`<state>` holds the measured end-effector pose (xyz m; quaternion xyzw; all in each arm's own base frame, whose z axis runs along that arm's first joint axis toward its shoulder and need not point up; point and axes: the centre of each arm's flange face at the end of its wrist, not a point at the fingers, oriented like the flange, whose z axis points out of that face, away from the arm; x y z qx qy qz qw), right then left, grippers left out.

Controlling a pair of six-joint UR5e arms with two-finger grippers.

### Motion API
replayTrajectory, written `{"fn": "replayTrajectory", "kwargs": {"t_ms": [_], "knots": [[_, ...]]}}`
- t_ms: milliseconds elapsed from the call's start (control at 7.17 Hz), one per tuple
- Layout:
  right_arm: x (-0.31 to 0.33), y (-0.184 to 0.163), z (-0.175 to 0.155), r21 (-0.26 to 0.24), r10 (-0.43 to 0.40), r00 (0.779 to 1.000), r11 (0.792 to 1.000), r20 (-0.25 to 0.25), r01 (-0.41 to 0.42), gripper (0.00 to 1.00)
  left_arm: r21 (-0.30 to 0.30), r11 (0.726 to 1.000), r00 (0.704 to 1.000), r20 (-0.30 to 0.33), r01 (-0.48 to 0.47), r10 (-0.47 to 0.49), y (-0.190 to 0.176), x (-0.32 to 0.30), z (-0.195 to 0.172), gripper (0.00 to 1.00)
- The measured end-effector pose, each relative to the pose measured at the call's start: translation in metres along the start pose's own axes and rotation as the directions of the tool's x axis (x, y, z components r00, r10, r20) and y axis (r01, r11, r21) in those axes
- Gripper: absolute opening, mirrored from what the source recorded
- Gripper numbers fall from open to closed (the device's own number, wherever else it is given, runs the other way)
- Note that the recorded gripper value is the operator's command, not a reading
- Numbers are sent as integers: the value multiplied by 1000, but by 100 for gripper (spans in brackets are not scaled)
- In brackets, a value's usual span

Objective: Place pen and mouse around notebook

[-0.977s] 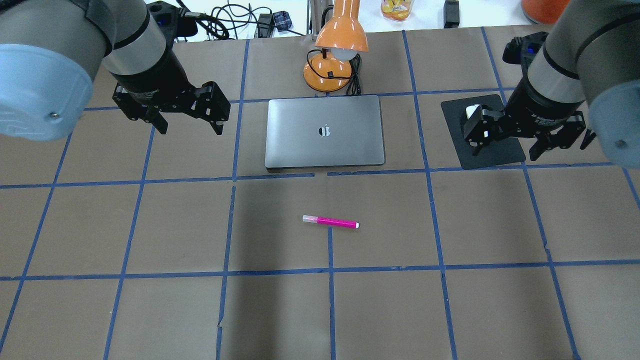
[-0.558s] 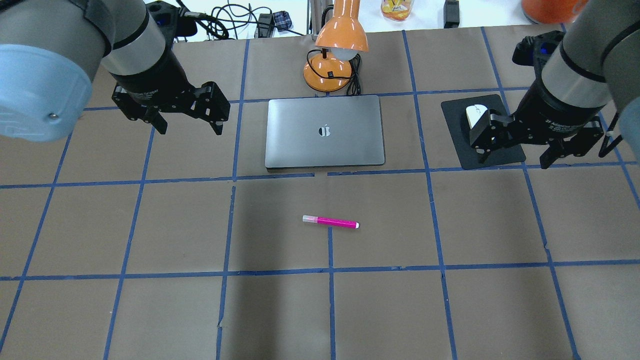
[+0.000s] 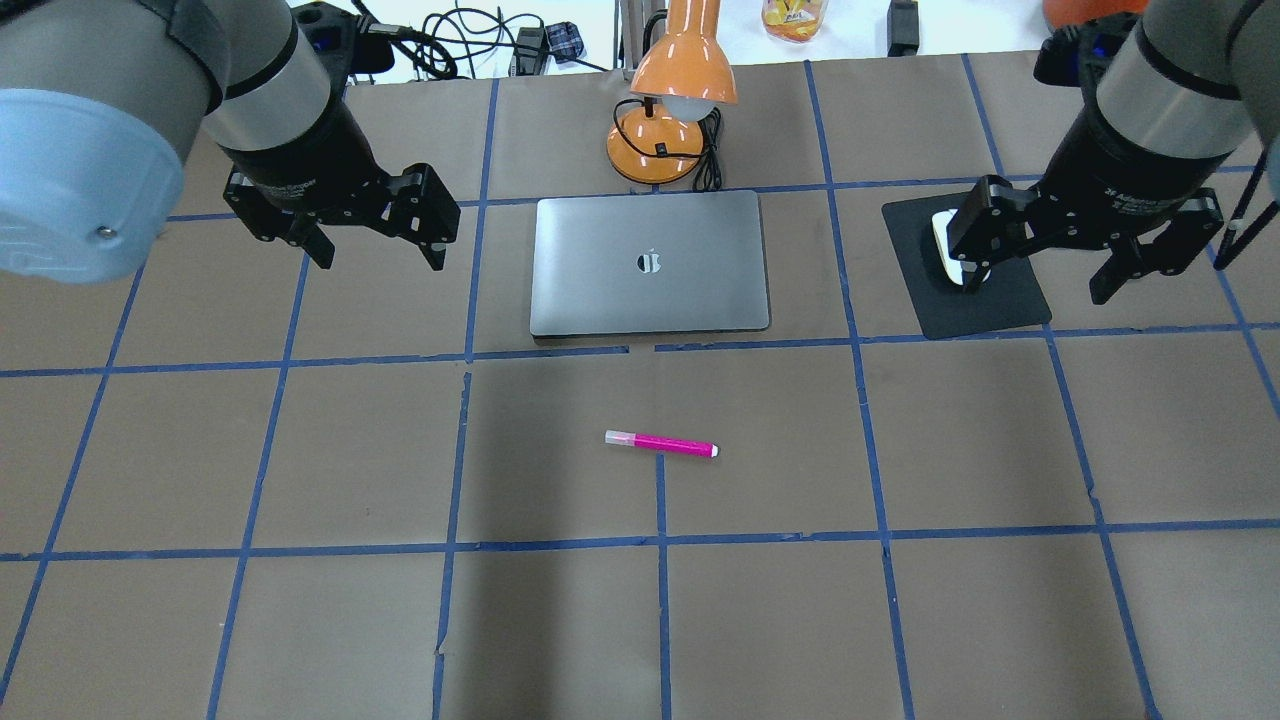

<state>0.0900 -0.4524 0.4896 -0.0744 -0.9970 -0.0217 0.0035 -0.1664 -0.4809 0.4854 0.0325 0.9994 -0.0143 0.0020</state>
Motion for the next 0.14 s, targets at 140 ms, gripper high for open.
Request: {"fn": "replayTrajectory", "kwargs": {"t_ms": [140], "knots": [[-6, 1, 1, 1, -13, 1000, 1000, 1, 13, 100, -1, 1000, 1000, 0, 0, 0, 0, 0, 0, 100]]}}
